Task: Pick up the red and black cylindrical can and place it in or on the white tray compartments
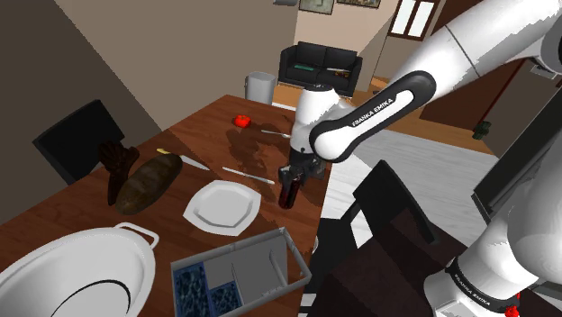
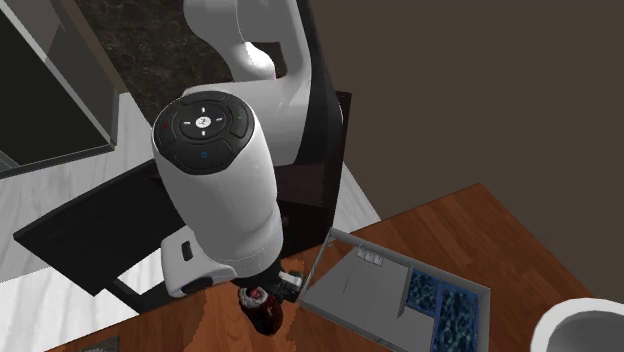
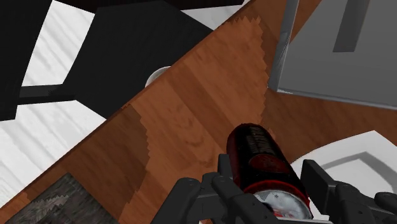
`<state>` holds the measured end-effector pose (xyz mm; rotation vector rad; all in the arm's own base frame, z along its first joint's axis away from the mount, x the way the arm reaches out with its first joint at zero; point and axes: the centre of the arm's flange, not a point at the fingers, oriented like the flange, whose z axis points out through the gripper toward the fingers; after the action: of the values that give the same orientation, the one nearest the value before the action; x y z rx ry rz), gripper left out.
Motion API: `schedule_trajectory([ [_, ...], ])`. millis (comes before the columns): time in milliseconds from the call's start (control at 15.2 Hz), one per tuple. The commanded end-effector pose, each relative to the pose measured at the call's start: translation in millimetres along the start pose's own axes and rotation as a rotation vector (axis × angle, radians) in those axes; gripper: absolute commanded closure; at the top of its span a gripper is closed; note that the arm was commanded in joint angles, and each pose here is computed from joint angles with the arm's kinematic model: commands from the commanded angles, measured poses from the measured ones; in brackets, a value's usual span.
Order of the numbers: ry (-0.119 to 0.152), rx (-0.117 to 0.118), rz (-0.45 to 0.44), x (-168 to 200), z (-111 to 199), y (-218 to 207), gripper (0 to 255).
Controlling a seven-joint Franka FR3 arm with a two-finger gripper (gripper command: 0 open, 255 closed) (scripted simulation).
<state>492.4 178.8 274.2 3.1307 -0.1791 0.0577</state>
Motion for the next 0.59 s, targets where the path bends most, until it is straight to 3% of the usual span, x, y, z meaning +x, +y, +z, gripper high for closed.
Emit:
schedule_trajectory([
  [0, 0.0, 0.0, 0.0, 1, -10, -1, 255],
  [330, 0.0, 0.0, 0.0, 2, -35, -1, 255],
  [528, 0.0, 0.0, 0.0, -17, -42, -35, 255],
])
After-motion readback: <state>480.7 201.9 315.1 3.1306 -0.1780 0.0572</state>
